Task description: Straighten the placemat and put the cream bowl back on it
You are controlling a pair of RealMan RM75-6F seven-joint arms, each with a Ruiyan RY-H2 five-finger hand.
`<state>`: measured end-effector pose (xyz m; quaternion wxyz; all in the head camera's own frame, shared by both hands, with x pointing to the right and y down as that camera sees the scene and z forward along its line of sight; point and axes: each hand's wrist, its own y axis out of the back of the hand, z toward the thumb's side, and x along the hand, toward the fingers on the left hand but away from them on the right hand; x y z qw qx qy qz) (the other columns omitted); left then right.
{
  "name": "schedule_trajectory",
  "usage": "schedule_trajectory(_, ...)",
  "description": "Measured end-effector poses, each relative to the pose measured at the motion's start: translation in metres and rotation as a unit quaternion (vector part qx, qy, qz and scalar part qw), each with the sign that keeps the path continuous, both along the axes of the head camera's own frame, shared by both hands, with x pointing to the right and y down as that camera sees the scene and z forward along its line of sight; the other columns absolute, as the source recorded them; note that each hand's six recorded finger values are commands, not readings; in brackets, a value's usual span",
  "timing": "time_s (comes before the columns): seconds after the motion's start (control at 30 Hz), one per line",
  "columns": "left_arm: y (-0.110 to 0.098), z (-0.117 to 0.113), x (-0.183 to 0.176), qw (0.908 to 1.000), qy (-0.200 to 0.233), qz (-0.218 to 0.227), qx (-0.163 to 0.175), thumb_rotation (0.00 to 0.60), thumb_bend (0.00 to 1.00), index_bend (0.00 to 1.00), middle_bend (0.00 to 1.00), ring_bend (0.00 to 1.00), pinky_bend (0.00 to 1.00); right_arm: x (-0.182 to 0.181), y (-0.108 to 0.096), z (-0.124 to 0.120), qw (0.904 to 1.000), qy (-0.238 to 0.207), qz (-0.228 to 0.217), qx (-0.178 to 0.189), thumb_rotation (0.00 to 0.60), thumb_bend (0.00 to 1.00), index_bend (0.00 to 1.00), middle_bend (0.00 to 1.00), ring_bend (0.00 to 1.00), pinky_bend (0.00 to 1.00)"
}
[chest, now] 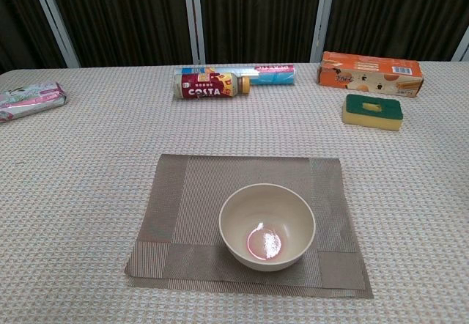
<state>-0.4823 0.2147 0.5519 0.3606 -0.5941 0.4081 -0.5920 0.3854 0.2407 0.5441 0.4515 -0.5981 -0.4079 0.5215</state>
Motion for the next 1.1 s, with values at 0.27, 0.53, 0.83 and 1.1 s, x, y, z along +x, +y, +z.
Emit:
schedule_trajectory(0.27,-0.002,0.001,-0.001,1.0000,0.000,-0.001,0.000,0.600,0.00,0.00,0.00,0.00,0.00,-0.004,0.004,0.007,0.9998,-0.005,-0.011,-0.017,0.600,0.00,0.00,0.00,0.00,0.00)
schedule_trajectory(0.53,-0.004,0.000,0.002,1.0000,0.007,0.002,-0.001,0.600,0.00,0.00,0.00,0.00,0.00,-0.048,0.011,0.037,0.9875,-0.054,-0.099,-0.110,0.600,0.00,0.03,0.00,0.00,0.00)
schedule_trajectory(0.83,-0.009,0.002,0.005,0.9998,-0.007,0.011,0.012,0.600,0.00,0.00,0.00,0.00,0.00,-0.158,0.018,0.083,0.9246,-0.058,-0.326,-0.189,0.600,0.00,0.07,0.00,0.00,0.00)
schedule_trajectory(1.1,-0.011,0.009,-0.001,0.9998,-0.020,0.002,0.005,0.600,0.00,0.00,0.00,0.00,0.00,-0.231,0.015,0.101,0.8976,-0.060,-0.404,-0.167,0.600,0.04,0.10,0.00,0.00,0.00)
